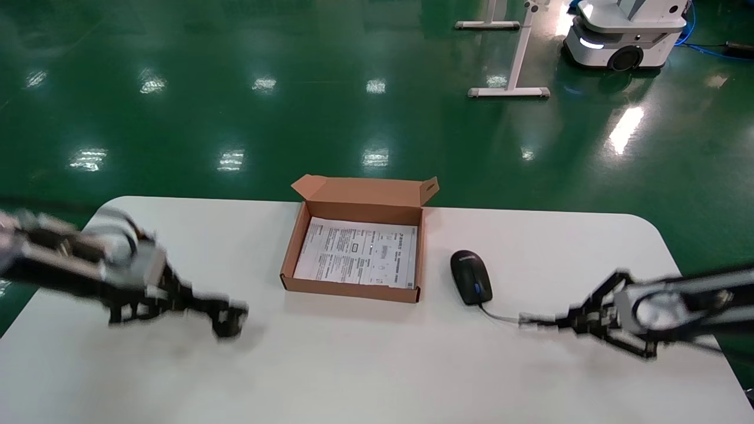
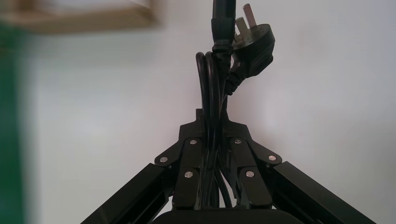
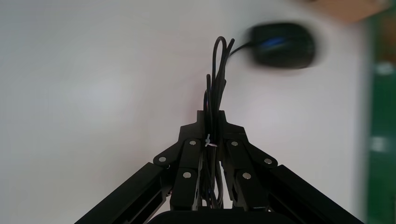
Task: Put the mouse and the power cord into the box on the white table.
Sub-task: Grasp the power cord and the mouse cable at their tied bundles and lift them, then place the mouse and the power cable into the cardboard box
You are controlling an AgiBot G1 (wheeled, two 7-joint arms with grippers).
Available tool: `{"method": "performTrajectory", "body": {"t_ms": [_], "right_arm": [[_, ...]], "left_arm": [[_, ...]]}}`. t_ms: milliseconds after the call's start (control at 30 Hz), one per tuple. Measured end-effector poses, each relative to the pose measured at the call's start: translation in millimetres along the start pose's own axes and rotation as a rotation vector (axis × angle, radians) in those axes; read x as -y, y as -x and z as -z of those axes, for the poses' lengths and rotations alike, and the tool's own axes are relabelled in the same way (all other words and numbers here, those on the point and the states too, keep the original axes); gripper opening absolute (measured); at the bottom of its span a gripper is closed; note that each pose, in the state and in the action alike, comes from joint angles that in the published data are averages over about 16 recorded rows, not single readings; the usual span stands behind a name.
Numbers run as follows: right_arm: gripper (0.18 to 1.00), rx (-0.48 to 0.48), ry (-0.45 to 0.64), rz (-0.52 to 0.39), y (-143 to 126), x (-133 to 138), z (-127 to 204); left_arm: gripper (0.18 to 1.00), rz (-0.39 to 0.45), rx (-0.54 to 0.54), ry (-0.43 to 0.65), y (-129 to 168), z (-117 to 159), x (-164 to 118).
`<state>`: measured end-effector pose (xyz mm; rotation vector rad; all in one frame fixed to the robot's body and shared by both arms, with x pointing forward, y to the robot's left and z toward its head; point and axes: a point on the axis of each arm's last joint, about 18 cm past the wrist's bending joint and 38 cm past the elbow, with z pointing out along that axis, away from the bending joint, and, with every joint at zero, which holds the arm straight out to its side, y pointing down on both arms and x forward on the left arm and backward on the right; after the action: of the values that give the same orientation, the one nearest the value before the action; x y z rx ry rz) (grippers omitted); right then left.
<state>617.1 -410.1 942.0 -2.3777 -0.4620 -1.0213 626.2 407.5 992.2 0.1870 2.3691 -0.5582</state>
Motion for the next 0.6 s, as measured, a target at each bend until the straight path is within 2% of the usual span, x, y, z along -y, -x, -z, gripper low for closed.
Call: {"method": "performTrajectory", "body": {"t_ms": [200, 367, 467, 600], "right_arm": [[0.23, -0.152, -0.041, 0.076, -58, 35, 24], [0.225, -0.262, -0.089, 0.139, -108, 76, 25], [0.225, -0.307, -0.12, 0.17, -133, 100, 17], [0.225, -0.335, -0.157, 0.203, -156, 128, -2]], "left_arm": [[0.237, 0.076, 0.252, -0.099, 53, 55, 29], [0.233, 0.097, 0.434, -0.184, 94, 90, 61], [0.233, 0.083, 0.5, -0.215, 112, 101, 79], [0.233, 0.047, 0.533, -0.229, 124, 102, 97]]}}
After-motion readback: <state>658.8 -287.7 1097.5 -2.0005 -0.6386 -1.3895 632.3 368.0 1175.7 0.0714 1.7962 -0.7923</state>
